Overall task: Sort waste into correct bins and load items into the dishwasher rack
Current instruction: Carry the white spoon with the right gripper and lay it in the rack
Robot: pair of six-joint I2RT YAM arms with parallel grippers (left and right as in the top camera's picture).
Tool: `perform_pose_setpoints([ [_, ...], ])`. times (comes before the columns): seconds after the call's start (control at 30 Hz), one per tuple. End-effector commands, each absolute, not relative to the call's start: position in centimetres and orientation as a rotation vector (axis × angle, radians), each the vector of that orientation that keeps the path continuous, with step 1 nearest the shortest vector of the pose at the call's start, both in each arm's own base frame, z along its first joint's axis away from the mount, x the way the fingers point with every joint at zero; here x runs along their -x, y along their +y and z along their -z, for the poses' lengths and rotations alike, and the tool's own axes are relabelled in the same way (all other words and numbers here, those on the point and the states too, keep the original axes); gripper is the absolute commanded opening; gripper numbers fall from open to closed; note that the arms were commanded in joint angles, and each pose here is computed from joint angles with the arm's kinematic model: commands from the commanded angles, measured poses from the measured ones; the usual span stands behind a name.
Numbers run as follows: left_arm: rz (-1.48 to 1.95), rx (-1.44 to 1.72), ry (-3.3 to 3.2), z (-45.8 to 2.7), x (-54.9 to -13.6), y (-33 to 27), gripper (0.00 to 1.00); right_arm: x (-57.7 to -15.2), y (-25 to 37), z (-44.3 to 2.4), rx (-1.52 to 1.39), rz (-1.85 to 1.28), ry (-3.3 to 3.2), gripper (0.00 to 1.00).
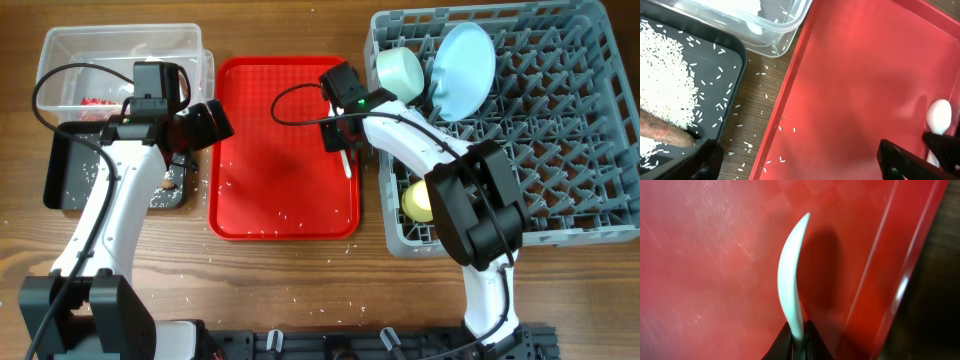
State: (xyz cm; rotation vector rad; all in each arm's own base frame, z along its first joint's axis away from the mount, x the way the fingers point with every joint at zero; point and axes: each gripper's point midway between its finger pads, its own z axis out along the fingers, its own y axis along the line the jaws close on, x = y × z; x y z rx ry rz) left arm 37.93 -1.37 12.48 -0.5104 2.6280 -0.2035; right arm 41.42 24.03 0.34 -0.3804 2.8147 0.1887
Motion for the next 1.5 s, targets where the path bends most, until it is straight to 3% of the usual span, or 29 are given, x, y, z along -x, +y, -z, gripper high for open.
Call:
perform_pose_setpoints([
  [0.0,0.206,0.474,2.603,-13.5,-38.3,-1.5,1.00,-40.4,23.9,-0.3,0.422,-0.178,2.870,0.04],
  [0.17,0.206,0.474,2.603,-13.5,-38.3,-1.5,1.00,-41.2,23.8,-16.1,0.405,-0.269,2.611,0.04],
  [0.23,0.206,0.474,2.603,-13.5,-38.3,-1.5,1.00,-41.1,20.9,-20.4,0.183,-0.258,2.558,0.04],
  [0.3,0.206,0.474,2.602,-13.6,-38.3,-1.5,1.00,-40.0,12.9,-23.3,-0.297,-0.163,2.549,0.04],
  [0.43,0.206,0.474,2.603,-13.5,-38.3,-1.5,1.00,-36.3,0.4,-20.1,-1.190,-0.001,2.501,0.04],
  [0.53,0.206,0.474,2.603,-13.5,-38.3,-1.5,1.00,-33.7,-2.1,-15.2,-1.719,0.020,2.324,0.04],
  [0.73,0.206,0.474,2.603,-13.5,-38.3,-1.5,1.00,-32.2,-2.2,-9.1,-1.834,0.047,2.281,0.04],
  [0.77,0.206,0.474,2.603,-13.5,-38.3,-1.5,1.00,-32.1,-2.3,-9.1,-1.834,0.056,2.280,0.10],
  [0.83,0.206,0.474,2.603,-13.5,-38.3,-1.5,1.00,-32.1,-2.2,-9.1,-1.831,0.056,2.285,0.49],
  [0.93,0.206,0.474,2.603,-13.5,-38.3,-1.5,1.00,-32.3,-2.2,-9.9,-1.719,0.041,2.348,0.48],
  [1.03,0.206,0.474,2.602,-13.6,-38.3,-1.5,1.00,-32.2,-2.7,-14.5,-1.500,-0.023,2.329,0.49],
  [1.1,0.206,0.474,2.603,-13.5,-38.3,-1.5,1.00,-31.3,-2.7,-19.5,-1.195,-0.066,2.333,0.55],
  [1.2,0.206,0.474,2.603,-13.5,-38.3,-1.5,1.00,-28.4,0.8,-25.4,-0.519,-0.224,2.404,0.63],
  [1.23,0.206,0.474,2.603,-13.5,-38.3,-1.5,1.00,-26.8,1.9,-26.6,-0.349,-0.265,2.398,1.00],
  [1.47,0.206,0.474,2.603,-13.5,-38.3,-1.5,1.00,-20.3,1.1,-31.3,-0.245,-0.204,2.197,0.99],
])
